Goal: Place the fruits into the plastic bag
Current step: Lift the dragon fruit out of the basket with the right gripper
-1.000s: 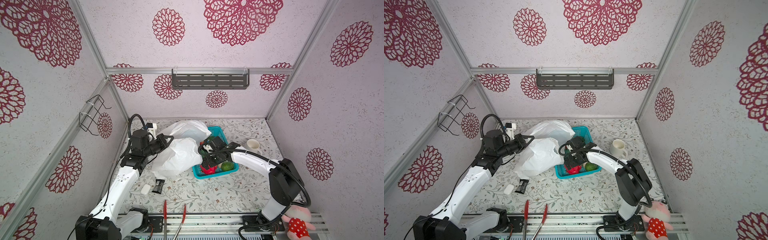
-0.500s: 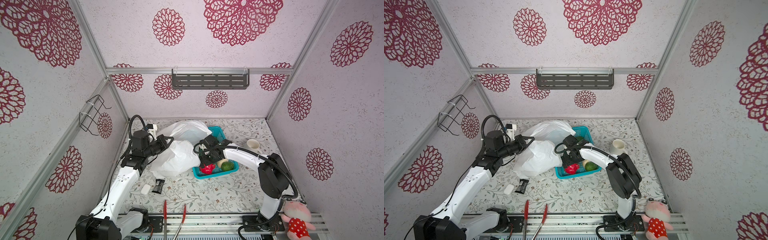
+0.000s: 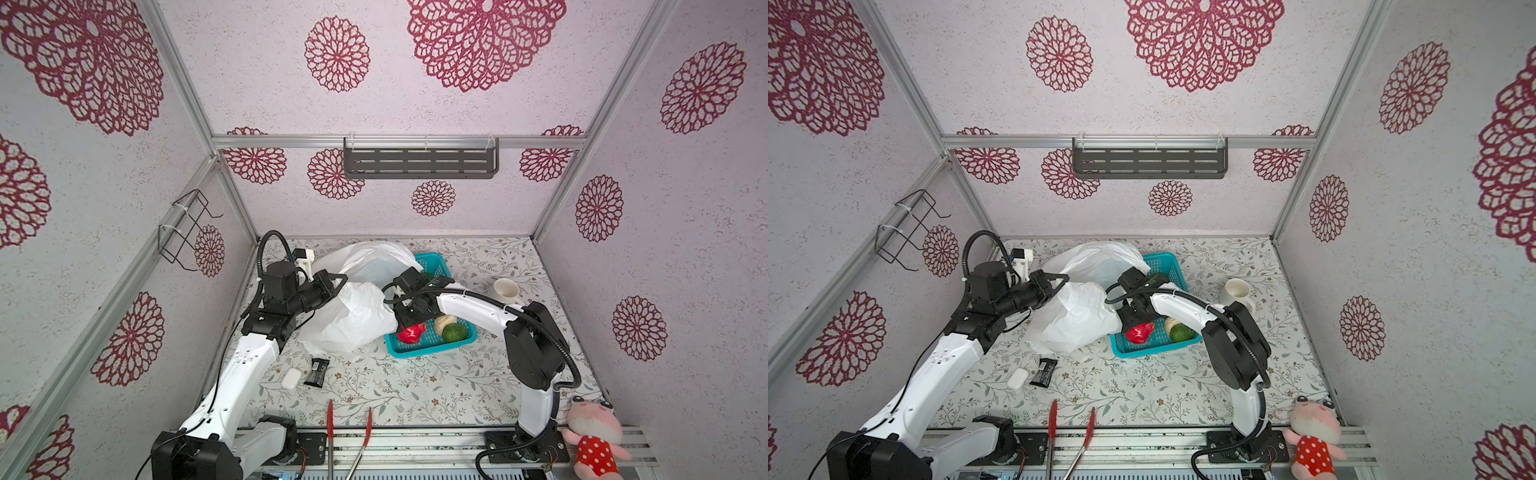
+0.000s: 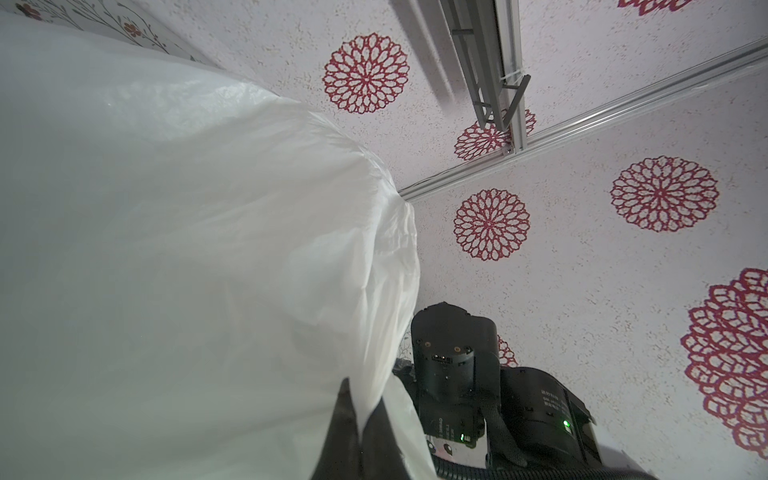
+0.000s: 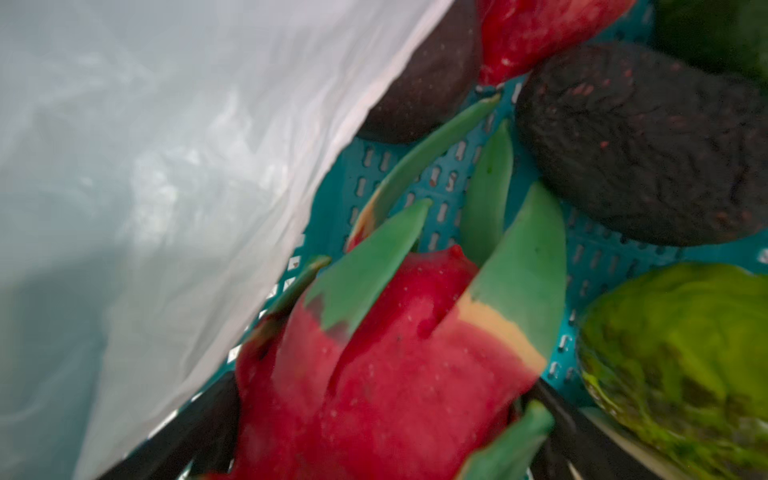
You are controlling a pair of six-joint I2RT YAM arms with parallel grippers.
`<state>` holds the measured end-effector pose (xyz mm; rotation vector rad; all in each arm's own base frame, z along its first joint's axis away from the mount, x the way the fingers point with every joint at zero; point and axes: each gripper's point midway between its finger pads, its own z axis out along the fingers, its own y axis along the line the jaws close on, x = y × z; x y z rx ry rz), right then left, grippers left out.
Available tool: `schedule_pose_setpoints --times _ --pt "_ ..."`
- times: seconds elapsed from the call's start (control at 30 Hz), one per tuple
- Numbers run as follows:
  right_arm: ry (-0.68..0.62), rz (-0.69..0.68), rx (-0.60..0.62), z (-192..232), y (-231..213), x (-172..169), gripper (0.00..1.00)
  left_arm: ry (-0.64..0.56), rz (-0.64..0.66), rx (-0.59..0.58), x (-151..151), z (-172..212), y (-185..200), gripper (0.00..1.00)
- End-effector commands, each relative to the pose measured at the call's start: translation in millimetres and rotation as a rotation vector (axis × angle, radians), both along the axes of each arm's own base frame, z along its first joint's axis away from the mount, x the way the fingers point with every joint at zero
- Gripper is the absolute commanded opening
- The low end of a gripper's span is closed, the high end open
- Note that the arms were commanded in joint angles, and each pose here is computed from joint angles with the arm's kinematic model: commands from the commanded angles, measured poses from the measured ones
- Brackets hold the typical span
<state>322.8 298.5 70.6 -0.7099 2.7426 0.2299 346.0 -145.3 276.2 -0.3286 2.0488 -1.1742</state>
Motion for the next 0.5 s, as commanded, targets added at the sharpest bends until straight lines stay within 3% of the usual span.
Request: schedule_pose_setpoints --times 0.0,0.03,0.1,0.17,0.23,0.47 --pt "0.204 -0.021 -0.23 -80.5 -53.8 -45.3 0.85 -0.019 0.007 0.004 -1.2 1.9 2.9 0.0" --pt "0.206 -0.016 -0.204 -78.9 -52.1 -47.1 0.73 -0.018 0.008 0.006 -1.0 1.3 2.8 0.0" --pt "0.194 -0.012 -0.151 -72.8 -49.5 -47.0 0.39 -0.018 0.008 0.006 -0.6 1.5 2.9 0.0" --pt "0.173 -0.008 -0.083 -61.2 -45.4 -44.3 0.17 -0.019 0.005 0.006 -0.2 1.7 2.5 0.0" --pt "0.146 -0.011 -0.01 -47.2 -40.5 -38.3 0.02 -0.018 0.004 0.006 0.3 1.3 2.2 0.0" --pt "0.061 -0.017 0.207 1.1 -25.0 -19.7 0.0 -0.022 -0.002 0.003 0.9 2.3 1.0 0.0"
